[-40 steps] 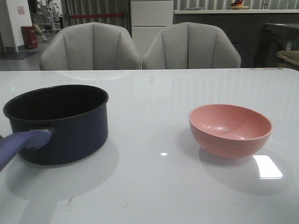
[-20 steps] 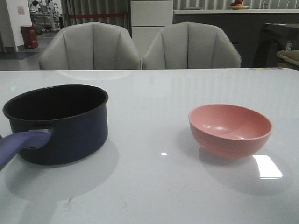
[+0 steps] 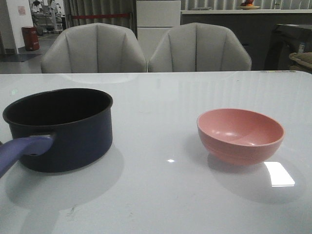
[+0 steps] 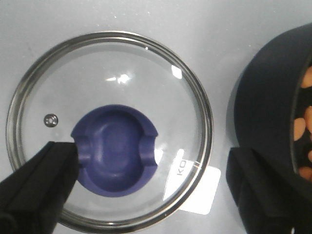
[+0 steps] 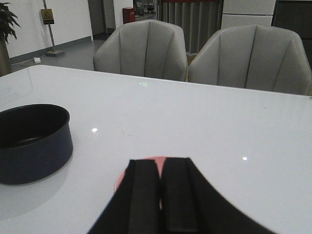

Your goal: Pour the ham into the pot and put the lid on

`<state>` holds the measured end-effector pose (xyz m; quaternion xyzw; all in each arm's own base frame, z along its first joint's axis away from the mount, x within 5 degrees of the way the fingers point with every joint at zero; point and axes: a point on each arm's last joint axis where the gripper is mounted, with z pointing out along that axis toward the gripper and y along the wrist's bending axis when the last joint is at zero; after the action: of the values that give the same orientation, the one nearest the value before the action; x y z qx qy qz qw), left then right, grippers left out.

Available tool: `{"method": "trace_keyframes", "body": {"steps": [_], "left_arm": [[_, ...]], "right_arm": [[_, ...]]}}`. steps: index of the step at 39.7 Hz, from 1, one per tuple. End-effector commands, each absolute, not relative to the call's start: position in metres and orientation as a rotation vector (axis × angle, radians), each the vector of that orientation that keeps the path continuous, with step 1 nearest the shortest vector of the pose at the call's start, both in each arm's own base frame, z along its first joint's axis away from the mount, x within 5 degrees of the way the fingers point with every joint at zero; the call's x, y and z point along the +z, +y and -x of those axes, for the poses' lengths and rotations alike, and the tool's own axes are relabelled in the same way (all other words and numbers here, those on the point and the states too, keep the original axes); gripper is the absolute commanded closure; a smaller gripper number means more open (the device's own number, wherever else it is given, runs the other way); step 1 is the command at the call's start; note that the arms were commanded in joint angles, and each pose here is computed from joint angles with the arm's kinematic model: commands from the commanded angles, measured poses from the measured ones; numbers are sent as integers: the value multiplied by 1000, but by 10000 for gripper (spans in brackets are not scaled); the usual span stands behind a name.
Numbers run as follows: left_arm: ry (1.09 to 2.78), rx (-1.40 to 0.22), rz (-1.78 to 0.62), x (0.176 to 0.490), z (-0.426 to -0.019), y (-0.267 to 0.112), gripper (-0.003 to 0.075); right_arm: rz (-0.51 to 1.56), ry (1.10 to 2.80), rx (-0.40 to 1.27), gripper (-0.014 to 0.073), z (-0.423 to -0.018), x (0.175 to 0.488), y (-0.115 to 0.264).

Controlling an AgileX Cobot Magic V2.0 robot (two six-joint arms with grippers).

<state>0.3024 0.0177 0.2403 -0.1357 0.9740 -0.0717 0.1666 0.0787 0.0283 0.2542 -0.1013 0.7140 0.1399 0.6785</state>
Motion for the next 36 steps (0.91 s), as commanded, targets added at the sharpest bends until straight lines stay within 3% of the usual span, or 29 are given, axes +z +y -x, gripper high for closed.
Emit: {"method": "trace_keyframes", "body": {"steps": [1,15,36], "left_arm": [[2709,-188,410,258,-310,21,71],[2877,-142,417,224,-323,24,71],[2963,-136,436,191,-333,25,99]], "right_arm": [[199,1521,299,447,-80,268,26],[199,1521,299,447,-80,268,26],[199,1521,299,447,-80,268,26]]}}
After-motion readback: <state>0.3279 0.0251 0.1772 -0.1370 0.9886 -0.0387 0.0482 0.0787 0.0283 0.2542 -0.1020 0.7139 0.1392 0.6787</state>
